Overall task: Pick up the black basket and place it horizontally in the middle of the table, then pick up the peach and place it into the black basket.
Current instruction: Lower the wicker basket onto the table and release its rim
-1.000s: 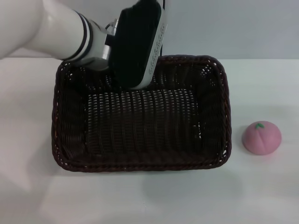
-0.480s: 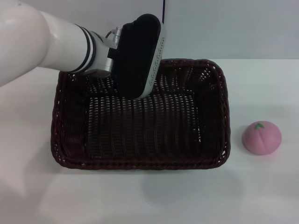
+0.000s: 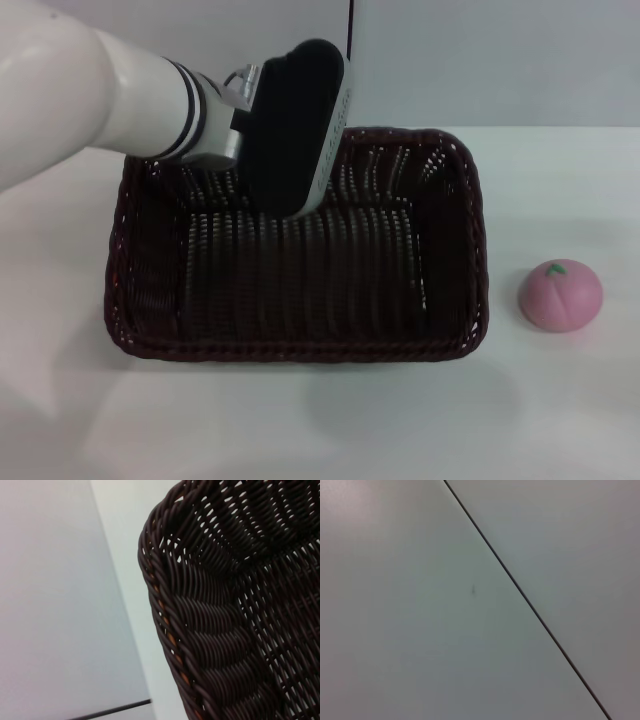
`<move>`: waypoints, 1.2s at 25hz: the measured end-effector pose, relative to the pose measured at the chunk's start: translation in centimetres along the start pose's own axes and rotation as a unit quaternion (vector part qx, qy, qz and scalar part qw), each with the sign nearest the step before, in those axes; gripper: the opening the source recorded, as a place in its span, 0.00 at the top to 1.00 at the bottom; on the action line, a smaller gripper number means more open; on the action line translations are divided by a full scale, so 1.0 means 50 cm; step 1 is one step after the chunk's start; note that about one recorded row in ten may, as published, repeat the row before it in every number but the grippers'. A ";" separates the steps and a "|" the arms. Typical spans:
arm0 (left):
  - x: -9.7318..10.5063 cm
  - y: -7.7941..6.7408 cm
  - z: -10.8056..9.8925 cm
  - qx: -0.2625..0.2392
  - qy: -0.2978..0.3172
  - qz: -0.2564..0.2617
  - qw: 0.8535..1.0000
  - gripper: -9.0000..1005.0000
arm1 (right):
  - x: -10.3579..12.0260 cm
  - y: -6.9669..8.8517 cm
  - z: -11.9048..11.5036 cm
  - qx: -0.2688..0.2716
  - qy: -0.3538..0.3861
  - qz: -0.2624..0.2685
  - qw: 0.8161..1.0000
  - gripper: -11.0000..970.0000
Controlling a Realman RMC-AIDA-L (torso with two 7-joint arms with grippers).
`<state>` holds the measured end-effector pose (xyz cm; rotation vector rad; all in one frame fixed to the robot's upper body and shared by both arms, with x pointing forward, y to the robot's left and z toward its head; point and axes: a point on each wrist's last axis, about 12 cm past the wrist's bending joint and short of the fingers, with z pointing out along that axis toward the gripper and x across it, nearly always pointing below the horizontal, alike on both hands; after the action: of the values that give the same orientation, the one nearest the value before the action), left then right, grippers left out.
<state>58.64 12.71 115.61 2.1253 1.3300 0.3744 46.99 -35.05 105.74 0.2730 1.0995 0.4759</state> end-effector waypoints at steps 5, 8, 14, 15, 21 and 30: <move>-0.005 -0.012 0.010 0.014 0.003 0.008 1.000 0.56 | -0.001 -0.002 0.004 0.000 0.000 -0.003 1.000 0.21; -0.004 -0.006 0.005 0.007 0.010 0.004 1.000 0.56 | -0.001 -0.003 0.005 0.001 0.001 -0.005 1.000 0.21; -0.002 -0.001 0.001 -0.001 0.022 0.004 1.000 0.57 | -0.001 -0.003 0.005 0.001 0.002 -0.005 1.000 0.21; -0.002 -0.001 0.003 -0.001 0.023 0.005 1.000 0.57 | -0.002 -0.004 0.006 0.002 0.001 -0.005 1.000 0.21; -0.013 -0.012 0.015 0.020 0.046 0.017 0.999 0.52 | -0.004 -0.004 0.012 -0.004 -0.001 -0.009 1.000 0.21; -0.024 -0.019 0.016 0.053 0.081 0.004 0.995 0.44 | -0.002 -0.004 0.019 -0.004 0.003 -0.010 1.000 0.21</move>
<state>57.84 11.68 114.46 2.2277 1.4629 0.4982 47.87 -35.27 106.14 0.2544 1.1044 0.4634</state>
